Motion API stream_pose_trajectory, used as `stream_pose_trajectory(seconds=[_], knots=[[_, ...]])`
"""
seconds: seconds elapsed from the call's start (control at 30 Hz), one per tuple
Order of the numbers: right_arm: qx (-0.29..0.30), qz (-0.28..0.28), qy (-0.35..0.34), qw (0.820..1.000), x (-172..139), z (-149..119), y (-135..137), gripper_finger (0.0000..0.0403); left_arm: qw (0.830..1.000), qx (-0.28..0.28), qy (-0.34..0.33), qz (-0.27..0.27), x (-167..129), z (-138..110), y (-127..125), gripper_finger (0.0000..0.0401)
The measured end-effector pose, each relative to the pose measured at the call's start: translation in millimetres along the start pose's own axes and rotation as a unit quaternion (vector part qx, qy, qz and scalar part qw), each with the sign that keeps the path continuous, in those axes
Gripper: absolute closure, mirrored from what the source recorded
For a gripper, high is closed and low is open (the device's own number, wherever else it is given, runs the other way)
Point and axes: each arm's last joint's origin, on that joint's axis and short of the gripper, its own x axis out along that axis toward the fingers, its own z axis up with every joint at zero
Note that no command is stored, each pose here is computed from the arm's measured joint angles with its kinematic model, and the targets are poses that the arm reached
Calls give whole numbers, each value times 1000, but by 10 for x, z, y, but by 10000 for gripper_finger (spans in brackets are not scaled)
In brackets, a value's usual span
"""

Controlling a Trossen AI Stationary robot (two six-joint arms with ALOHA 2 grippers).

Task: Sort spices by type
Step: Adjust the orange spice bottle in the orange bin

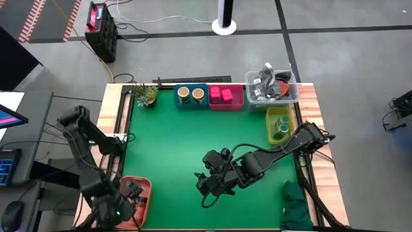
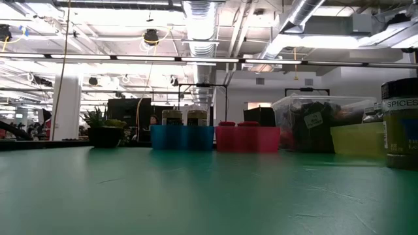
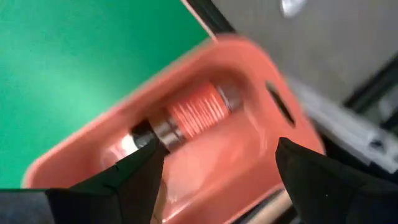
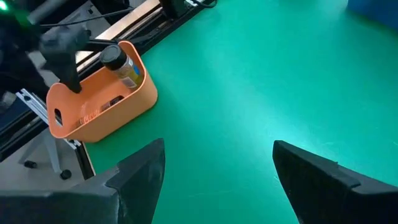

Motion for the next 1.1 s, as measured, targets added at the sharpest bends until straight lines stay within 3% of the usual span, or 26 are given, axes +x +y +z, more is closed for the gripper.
stream_pose_trajectory(seconds=[0.27,0.57,0.77,0.87,1.1], knots=[[15,2,1,1000,-14,-19,13,82,986,127,108,4,302,-40,20,104],[31,8,1,999,-41,-53,42,82,956,267,118,5,384,-27,35,104],[35,10,0,999,-59,-73,58,82,942,323,96,-4,509,-57,40,104],[39,11,-1,999,-68,-85,66,82,931,354,93,19,544,-72,57,104],[40,11,-1,999,-71,-88,67,82,928,360,97,6,639,-136,109,104]])
